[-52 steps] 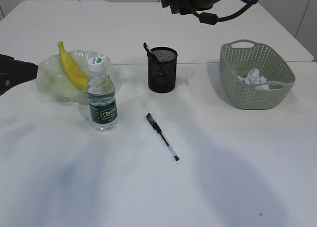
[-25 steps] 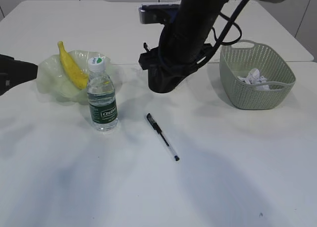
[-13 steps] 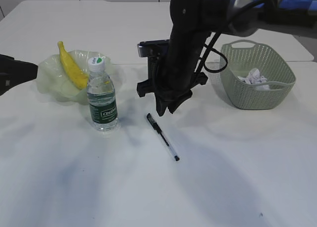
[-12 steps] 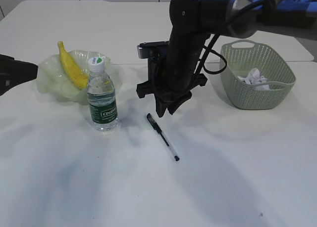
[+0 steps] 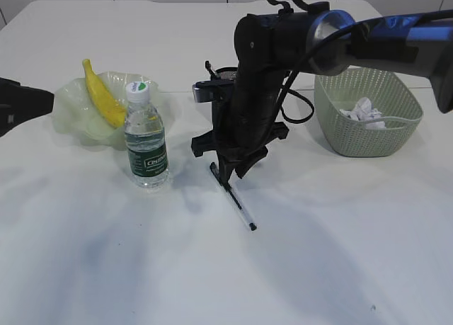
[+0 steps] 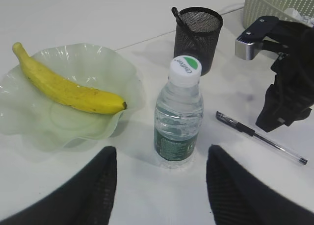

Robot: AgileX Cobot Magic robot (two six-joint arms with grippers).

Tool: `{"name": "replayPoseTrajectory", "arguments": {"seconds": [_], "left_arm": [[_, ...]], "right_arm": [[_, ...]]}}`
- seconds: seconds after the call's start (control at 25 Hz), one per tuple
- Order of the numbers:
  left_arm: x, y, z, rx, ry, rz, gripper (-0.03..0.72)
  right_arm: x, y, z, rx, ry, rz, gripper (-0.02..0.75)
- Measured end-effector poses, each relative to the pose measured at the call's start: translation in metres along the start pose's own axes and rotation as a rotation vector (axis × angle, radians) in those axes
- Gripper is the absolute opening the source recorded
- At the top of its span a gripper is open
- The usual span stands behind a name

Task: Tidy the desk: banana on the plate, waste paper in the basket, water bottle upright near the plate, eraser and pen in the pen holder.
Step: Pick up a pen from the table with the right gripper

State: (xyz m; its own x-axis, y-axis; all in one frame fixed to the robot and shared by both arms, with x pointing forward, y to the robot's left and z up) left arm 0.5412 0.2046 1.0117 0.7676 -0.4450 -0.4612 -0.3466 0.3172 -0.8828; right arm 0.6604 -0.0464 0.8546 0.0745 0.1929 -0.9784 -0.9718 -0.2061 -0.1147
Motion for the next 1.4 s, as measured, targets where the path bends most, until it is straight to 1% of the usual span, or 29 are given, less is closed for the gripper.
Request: {"name": "replayPoseTrajectory", "arguments": {"seconds": [0.52,1.0,1.4], "left_arm": [[0.000,0.000,0.000,0.000,0.000,0.000,0.406],[0.000,0.000,0.000,0.000,0.000,0.000,0.406],[0.000,0.000,0.000,0.000,0.000,0.000,0.406]], "right_arm": [[0.014,-0.004,0.001,0.000,-0.012,-0.006,0.222],[0.034,0.000,-0.002,0.007,-0.005,0.026,0.221],[0.035,-0.003,-0.002,0.008,-0.008,0.012,0.221]]}}
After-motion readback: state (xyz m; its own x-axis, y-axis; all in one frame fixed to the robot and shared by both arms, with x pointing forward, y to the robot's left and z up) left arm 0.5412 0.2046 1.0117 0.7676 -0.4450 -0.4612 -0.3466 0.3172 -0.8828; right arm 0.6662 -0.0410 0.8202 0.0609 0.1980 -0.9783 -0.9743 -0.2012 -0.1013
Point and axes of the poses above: a point on each arm's last joint axis where the gripper is mounted, x pointing out along that axis toward the gripper, z along the wrist's bending axis when the last joint is at zero, y = z × x, the point moved 9 cm from there along x, pointing out along that axis toward the gripper, and after that the axes turned 10 degrees about x, right-handed, at the moved point
